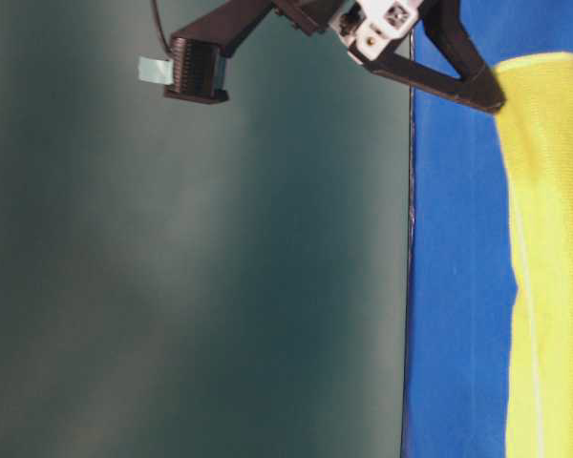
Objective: Fold the yellow towel.
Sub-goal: 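Lift the far edge with both grippers and pull it toward the near edge, then lower the folded edge onto the near edge and release both grippers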
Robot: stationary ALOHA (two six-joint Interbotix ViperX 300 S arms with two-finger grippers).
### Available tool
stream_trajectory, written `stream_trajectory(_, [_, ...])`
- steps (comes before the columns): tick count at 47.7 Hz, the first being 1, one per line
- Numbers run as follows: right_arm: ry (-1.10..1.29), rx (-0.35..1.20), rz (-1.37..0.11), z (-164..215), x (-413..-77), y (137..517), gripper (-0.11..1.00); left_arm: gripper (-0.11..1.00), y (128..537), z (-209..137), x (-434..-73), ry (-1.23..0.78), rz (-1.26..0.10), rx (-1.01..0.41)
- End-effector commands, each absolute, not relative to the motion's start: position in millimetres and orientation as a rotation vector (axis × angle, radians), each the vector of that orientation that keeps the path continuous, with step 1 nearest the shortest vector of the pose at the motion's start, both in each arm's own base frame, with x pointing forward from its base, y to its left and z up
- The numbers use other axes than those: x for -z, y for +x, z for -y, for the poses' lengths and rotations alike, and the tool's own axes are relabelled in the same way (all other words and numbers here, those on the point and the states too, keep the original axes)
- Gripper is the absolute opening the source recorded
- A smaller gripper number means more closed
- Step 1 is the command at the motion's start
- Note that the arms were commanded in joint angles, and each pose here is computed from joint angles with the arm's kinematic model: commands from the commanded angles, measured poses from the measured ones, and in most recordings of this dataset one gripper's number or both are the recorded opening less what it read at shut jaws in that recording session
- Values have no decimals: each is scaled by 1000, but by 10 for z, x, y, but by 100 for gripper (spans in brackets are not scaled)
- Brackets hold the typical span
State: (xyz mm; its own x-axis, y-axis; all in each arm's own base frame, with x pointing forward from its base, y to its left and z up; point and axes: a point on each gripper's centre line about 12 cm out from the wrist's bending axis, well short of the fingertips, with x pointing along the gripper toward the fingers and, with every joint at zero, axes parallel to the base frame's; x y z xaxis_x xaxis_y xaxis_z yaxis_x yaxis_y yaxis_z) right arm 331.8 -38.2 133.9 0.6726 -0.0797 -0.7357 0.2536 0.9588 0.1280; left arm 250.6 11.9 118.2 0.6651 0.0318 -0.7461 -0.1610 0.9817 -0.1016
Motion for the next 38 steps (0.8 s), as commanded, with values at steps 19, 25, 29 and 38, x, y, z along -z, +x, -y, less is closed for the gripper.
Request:
stream_trajectory(19, [216,107,-788,65,-1408,3423,35,51,2561,106,-1259,-171,-809,-42])
stream_trajectory(25, [209,94,-792,15,-1488,3389,66,52,2548,160,-1401,-204,-765,-32])
stream_trajectory(29, [196,87,-763,17,-1629,3361,62,52,2510,163,-1516,-201,-738,-24])
stream_trajectory(38, [176,144,-707,286,-1788,3319,61,52,2425,-66,-1647,-185,-677,-88])
